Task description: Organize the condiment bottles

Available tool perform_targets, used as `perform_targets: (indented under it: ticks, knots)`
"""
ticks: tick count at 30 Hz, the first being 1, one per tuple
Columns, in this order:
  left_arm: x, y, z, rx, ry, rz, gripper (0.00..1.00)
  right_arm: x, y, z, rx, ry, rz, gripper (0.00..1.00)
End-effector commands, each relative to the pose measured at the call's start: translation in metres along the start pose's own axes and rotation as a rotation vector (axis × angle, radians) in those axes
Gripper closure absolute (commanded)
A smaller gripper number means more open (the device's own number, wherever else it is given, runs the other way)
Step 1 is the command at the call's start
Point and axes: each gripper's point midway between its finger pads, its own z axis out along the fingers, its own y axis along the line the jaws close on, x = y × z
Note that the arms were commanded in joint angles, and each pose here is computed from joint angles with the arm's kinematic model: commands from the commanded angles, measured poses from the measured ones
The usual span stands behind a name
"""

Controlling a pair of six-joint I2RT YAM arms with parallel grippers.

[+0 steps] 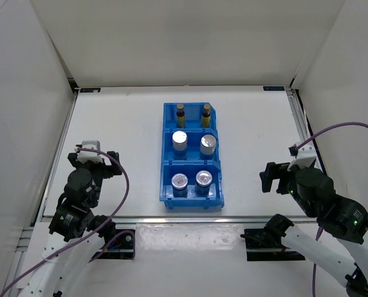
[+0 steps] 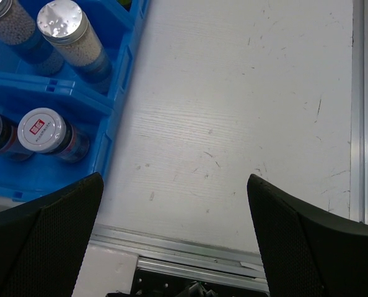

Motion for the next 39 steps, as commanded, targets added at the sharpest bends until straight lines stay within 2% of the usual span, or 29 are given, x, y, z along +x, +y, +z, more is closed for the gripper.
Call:
perform_targets:
  ticks: [1,8,39]
  knots:
    - [-0.0048,0.0070,-0.0022,-0.033,-0.033,-0.006,0.00,-0.0102,-0.0015,-0.0027,-0.001,-0.054,0.020,0.00]
    - [0.0007,0.0020,0.0026,-0.016,-0.005,0.007,0.00,-0.0092,0.0000,0.0005,0.004,-0.038,0.011,0.00]
    - [0.0024,0.0007,0.0055,-0.016,-0.013,0.004,0.00,-0.0087,0.0007,0.0020,0.006,-0.031,0.006,0.00]
